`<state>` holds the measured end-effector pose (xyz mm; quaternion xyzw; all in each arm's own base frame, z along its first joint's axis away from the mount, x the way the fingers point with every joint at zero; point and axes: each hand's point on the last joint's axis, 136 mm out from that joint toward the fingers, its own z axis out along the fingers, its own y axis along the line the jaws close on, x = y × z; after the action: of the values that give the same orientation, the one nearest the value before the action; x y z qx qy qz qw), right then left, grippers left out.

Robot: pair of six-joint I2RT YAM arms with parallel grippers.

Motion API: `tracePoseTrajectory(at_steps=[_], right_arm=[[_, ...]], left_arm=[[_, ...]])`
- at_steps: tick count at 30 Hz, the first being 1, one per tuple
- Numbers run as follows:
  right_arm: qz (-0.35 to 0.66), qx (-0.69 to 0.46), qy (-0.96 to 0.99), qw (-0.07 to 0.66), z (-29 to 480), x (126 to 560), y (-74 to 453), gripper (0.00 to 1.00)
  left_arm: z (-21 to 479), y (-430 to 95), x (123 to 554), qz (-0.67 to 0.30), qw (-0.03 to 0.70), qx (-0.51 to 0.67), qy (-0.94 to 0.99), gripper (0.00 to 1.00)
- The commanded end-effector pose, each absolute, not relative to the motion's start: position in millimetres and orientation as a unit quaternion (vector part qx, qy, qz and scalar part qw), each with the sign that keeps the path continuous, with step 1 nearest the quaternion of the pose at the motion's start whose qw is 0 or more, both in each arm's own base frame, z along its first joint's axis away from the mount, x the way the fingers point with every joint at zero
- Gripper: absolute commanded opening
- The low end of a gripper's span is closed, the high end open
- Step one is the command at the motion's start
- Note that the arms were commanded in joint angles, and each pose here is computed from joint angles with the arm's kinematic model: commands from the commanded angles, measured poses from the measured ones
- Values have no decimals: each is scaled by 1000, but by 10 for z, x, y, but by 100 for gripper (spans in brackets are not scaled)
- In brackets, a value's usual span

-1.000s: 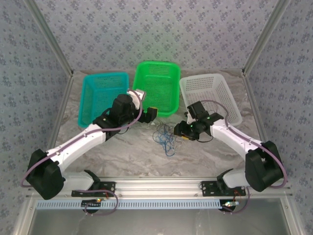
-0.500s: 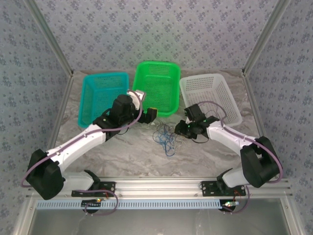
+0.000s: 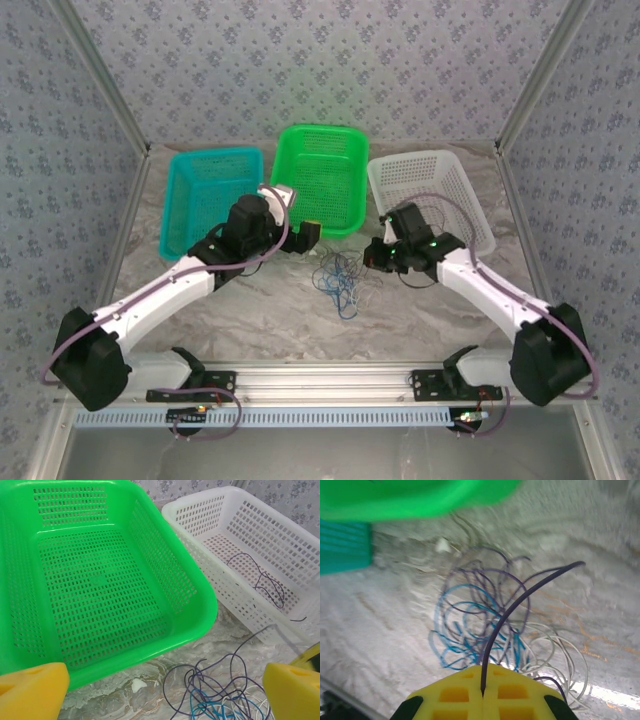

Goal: Untangle the cables

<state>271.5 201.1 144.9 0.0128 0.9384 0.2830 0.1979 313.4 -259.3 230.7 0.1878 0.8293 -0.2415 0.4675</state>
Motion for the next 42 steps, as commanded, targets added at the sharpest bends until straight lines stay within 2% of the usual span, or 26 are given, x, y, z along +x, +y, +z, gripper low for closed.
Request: tracePoseTrajectory(at_steps=[1, 13, 16, 26, 32, 34, 39, 42], right_arm=[[332, -49, 916, 222, 1985, 2628, 2036, 0], [456, -177, 823, 288, 3488, 2396, 2303, 0], [495, -206, 797, 279, 3774, 2316, 2400, 0], [543, -229, 759, 278, 4135, 2258, 2506, 0], [576, -261, 711, 307, 4596, 2146, 2547, 0], [587, -277, 690, 321, 4825, 2089, 2549, 0], [588, -303, 660, 356, 5286, 1972, 2510, 0], [584, -318, 641, 384, 5592, 1886, 2457, 0]], left_arm=[[2448, -2616, 3123, -260, 486, 193, 812, 99], [2694, -3017, 2956, -342, 491, 279, 751, 99], [2748, -3172, 2886, -358, 490, 311, 731, 100], [2936, -3571, 2771, -390, 519, 350, 675, 100], [2994, -3842, 2719, -420, 510, 370, 654, 99], [2925, -3933, 2732, -421, 500, 376, 657, 97], [2577, -4043, 2818, -412, 453, 375, 696, 82], [2466, -4036, 2800, -416, 441, 368, 705, 82]])
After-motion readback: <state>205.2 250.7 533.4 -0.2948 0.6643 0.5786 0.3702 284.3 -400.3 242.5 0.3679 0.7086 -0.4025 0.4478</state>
